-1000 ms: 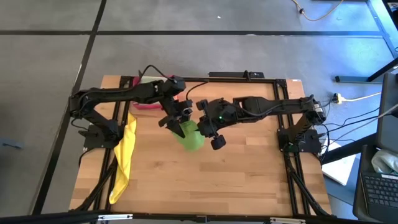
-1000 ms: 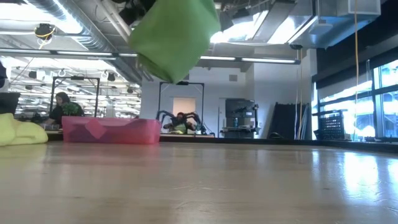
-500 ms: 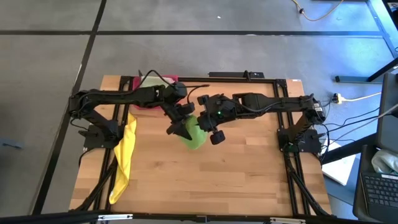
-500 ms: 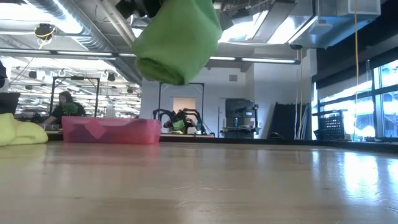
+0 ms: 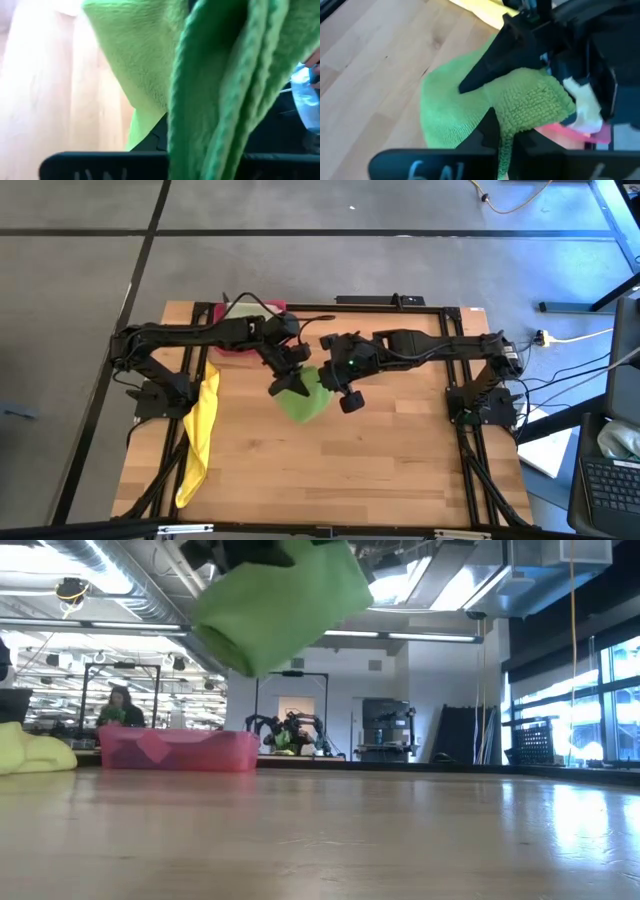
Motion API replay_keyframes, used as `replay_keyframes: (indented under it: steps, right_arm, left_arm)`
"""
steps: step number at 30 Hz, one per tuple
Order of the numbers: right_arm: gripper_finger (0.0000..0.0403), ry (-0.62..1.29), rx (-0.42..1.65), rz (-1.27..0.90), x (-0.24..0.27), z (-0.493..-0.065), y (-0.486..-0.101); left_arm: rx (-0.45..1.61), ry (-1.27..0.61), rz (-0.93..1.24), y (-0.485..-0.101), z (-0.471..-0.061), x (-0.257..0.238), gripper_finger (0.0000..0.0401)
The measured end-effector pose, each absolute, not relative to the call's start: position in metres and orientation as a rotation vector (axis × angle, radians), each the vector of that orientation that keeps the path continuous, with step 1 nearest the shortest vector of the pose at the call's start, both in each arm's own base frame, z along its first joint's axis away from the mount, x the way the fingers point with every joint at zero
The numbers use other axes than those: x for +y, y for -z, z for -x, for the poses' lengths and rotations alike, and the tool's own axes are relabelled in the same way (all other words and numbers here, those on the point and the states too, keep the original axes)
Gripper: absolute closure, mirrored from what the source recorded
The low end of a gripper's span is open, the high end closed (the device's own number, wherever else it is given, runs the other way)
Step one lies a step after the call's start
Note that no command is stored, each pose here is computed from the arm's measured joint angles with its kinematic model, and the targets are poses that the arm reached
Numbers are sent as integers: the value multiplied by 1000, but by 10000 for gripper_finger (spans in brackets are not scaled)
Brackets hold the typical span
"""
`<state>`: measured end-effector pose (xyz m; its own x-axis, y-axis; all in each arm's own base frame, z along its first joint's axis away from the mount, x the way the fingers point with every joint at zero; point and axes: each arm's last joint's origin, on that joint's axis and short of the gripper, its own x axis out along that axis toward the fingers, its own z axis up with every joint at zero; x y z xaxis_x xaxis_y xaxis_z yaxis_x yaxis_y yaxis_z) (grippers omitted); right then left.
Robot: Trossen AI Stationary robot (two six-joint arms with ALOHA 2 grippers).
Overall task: Fold microfiber towels
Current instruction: Stack the folded green microfiber towel on top of the folded light green microfiber towel in the pink bin
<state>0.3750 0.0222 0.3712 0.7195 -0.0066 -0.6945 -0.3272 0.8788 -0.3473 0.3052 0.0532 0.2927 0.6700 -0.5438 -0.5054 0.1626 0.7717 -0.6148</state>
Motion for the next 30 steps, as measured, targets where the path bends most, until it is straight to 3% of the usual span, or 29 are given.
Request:
replay_keyframes:
  steps: [8, 14, 20, 30]
  right_arm:
    - [355, -139, 789, 397, 21, -373, -370]
    - [336, 10, 804, 349, 18, -373, -370]
    - [335, 42, 801, 269, 18, -373, -370]
    - [335, 58, 802, 231, 18, -374, -369]
  left_arm:
    - [891, 291, 614, -280, -287, 70, 400]
    - [1048, 192, 601, -273, -258, 92, 401]
    - [1243, 48, 485, -265, -227, 117, 401]
    - [1350, -128, 224, -260, -201, 163, 401]
